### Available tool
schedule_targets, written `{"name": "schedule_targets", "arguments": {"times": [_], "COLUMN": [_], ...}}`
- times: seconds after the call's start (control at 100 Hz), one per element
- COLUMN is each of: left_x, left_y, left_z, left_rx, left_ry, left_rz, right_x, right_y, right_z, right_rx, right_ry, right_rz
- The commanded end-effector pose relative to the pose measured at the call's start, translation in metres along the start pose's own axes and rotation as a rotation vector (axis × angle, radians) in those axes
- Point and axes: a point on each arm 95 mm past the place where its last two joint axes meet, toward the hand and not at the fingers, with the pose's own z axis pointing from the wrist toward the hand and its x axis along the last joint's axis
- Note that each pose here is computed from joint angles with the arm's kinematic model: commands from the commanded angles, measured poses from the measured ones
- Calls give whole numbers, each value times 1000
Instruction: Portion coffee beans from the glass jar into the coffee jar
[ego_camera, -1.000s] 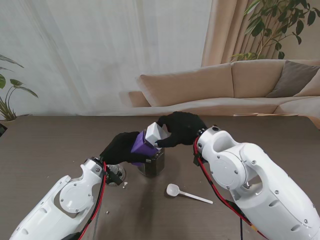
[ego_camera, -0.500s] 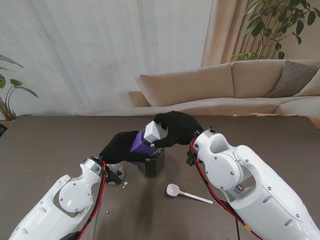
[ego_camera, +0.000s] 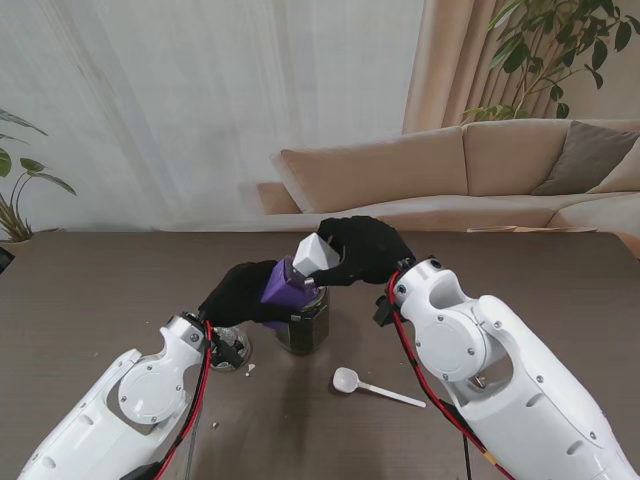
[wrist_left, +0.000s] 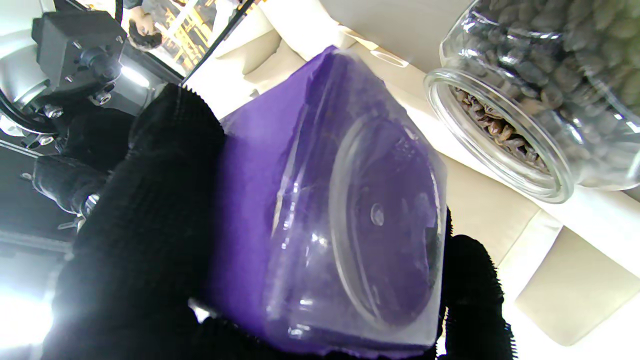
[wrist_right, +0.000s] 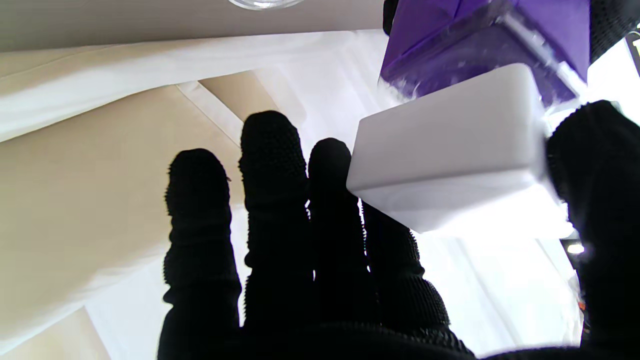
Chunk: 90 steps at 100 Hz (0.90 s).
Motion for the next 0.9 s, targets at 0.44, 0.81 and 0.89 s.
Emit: {"name": "schedule_targets", "arguments": {"times": [0.44,0.81,0.89], "left_x": [6,5,5], "left_y": [2,-7,-8], "left_z": [-2,-9,-11], "left_rx": [-5,18,27], "left_ry": [15,12,11], "left_rz": [-1,16,18], "right_x": [-35,-100,-113], "right_y": [15,-18,-29], "right_z": [-7,-14,-14], "right_rx": [-90,54,93], "right_ry": [-102,-196,-210], "right_rz": [-63,-291,-320]}}
